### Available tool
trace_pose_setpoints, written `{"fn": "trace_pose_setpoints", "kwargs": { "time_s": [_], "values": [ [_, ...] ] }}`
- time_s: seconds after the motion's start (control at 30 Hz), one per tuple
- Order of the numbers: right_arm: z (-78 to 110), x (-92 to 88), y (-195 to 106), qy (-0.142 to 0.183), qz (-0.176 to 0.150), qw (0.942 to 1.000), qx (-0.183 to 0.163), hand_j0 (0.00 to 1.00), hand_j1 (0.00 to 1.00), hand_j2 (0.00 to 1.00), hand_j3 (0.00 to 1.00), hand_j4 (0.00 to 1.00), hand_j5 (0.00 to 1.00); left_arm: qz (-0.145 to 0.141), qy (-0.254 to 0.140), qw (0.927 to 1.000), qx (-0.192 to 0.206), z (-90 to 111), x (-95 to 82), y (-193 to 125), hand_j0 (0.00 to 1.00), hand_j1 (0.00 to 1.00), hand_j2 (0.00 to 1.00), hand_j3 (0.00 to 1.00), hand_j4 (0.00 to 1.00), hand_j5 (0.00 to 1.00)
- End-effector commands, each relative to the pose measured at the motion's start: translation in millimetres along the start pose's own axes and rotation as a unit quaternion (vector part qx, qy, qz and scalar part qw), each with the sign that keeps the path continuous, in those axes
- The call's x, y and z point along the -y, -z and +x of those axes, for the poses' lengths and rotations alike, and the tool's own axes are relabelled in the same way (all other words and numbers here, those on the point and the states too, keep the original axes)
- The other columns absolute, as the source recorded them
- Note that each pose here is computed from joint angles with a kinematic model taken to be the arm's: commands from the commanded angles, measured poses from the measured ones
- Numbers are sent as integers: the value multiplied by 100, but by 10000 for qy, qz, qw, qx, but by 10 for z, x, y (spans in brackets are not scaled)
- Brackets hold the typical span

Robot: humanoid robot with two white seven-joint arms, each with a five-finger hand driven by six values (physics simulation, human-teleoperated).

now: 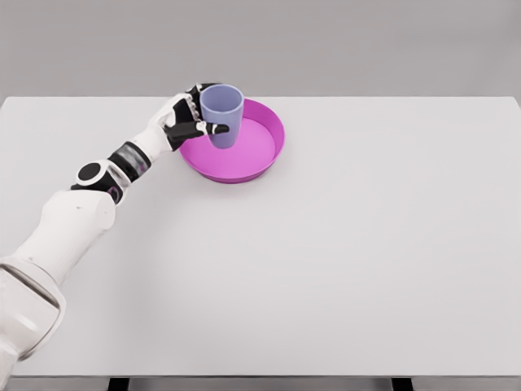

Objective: Flip the cup with left arm and place it on the plate

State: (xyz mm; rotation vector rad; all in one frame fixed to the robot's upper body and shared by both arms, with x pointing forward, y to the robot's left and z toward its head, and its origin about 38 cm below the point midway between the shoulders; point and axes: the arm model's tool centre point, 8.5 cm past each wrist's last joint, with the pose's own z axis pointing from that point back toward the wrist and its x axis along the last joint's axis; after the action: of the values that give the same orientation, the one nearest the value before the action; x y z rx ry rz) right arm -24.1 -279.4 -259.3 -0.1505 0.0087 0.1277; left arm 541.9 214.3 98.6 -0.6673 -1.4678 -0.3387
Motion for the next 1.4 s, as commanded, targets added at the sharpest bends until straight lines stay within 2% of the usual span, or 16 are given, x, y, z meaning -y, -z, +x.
{"fn": "trace_pose_setpoints", "kwargs": {
  "time_s": [0.0, 0.23, 0.37, 0.43, 0.47, 0.7, 0.93, 1.37],
  "values": [
    [-1, 1, 0, 1, 0, 10000, -1, 100, 100, 100, 100, 100, 100, 22, -62, 9999, -125, -37, -6, -4, 52, 52, 52, 52, 52, 52],
    [-1, 1, 0, 1, 0, 10000, -1, 100, 100, 100, 100, 100, 100, -13, -60, 10000, -21, 34, 10, 34, 52, 52, 52, 52, 52, 52],
    [-1, 1, 0, 1, 0, 10000, -1, 100, 100, 100, 100, 100, 100, -15, -55, 10000, -15, 43, 10, 38, 57, 57, 57, 57, 57, 57],
    [-1, 1, 0, 1, 0, 10000, -1, 100, 100, 100, 100, 100, 100, -27, -59, 10000, -10, 43, 20, 46, 63, 63, 63, 63, 63, 63],
    [-1, 1, 0, 1, 0, 10000, -1, 100, 100, 100, 100, 100, 100, -34, -59, 10000, -2, 42, 28, 51, 70, 70, 70, 70, 70, 70],
    [-1, 1, 0, 1, 0, 10000, -1, 100, 100, 100, 100, 100, 100, -35, -61, 10000, -14, 31, 29, 47, 93, 93, 93, 93, 93, 93],
    [-1, 1, 0, 1, 0, 10000, -1, 100, 100, 100, 100, 100, 100, -32, -53, 10000, -21, 31, 24, 42, 100, 100, 100, 100, 100, 100],
    [-1, 1, 0, 1, 0, 10000, -1, 100, 100, 100, 100, 100, 100, 19, 9, 10000, -20, 42, -35, -7, 100, 100, 100, 100, 100, 100]
  ]
}}
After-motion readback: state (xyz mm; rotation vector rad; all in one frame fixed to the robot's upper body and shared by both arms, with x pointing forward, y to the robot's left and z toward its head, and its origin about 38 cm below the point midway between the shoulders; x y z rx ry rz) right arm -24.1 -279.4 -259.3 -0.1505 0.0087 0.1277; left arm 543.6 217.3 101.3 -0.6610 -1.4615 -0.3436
